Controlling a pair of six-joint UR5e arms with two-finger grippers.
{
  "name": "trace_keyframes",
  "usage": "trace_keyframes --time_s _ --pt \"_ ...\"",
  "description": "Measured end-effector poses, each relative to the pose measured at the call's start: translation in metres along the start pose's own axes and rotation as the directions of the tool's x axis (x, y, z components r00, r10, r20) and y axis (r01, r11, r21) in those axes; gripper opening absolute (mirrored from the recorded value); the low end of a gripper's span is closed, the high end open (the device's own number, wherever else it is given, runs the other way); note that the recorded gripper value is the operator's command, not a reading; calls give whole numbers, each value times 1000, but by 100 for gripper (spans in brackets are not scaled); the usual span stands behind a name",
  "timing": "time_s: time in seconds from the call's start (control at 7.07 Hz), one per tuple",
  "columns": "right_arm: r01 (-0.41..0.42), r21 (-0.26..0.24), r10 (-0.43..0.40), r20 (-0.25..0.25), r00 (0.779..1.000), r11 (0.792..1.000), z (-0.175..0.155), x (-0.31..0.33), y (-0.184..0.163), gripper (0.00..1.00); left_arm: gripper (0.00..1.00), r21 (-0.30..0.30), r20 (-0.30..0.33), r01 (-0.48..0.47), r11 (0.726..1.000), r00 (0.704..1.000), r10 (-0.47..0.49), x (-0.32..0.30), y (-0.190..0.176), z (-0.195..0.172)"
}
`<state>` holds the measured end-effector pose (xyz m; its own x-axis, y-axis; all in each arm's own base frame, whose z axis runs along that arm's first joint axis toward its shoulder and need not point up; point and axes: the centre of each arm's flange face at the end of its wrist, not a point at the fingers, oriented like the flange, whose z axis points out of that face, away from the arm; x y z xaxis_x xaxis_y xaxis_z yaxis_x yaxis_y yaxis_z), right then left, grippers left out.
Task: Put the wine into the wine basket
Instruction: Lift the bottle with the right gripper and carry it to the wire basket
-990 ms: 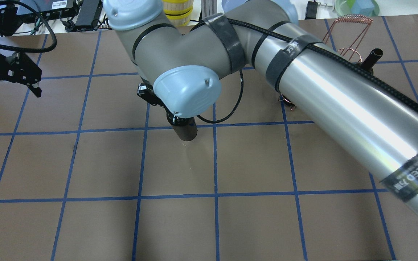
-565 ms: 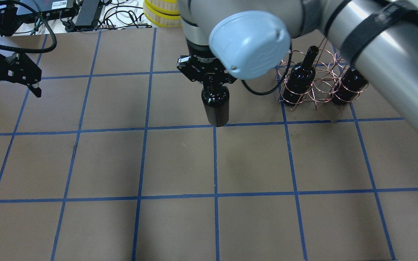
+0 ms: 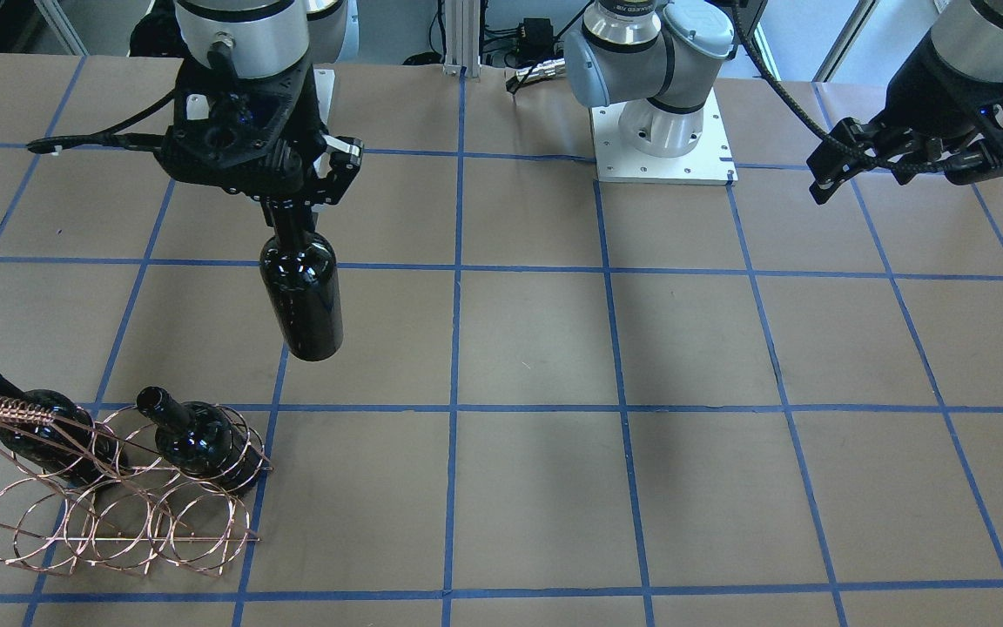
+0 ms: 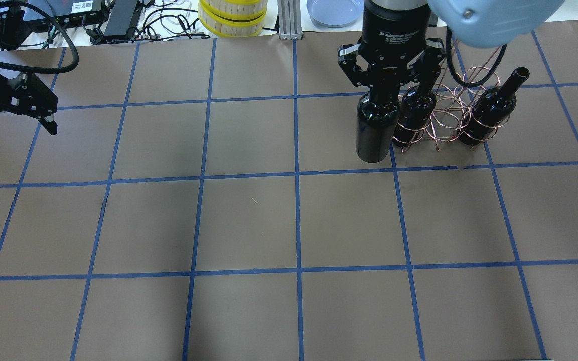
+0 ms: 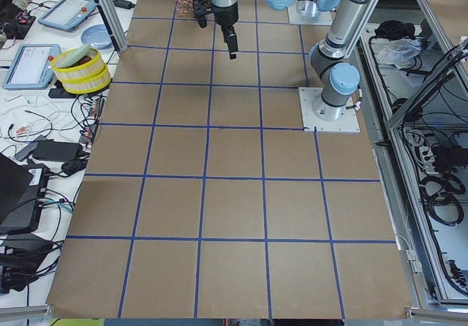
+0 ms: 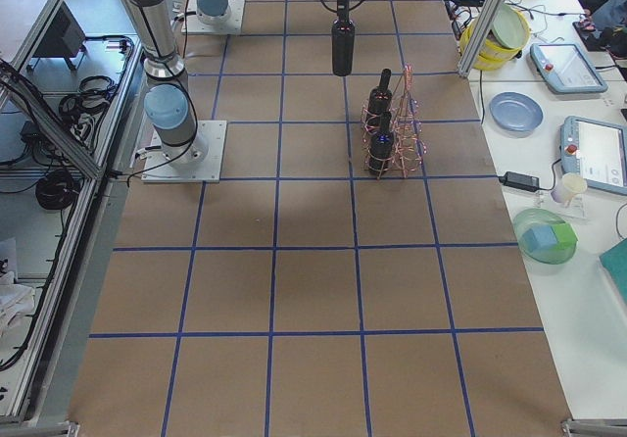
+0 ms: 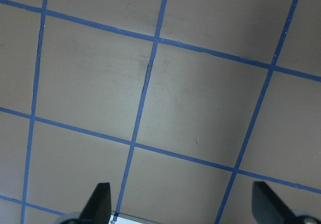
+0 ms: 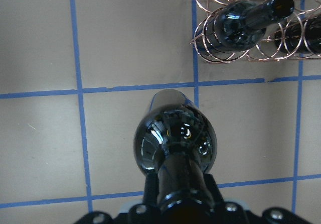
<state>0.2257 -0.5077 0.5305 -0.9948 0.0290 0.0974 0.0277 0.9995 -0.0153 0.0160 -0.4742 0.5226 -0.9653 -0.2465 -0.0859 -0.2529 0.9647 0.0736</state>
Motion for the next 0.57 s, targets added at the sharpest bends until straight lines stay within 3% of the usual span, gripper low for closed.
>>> trace_keyframes --time_s 0.57 --pt "87 -27 -87 -12 996 996 5 94 -28 16 100 0 0 0 1000 1000 0 0 0 0"
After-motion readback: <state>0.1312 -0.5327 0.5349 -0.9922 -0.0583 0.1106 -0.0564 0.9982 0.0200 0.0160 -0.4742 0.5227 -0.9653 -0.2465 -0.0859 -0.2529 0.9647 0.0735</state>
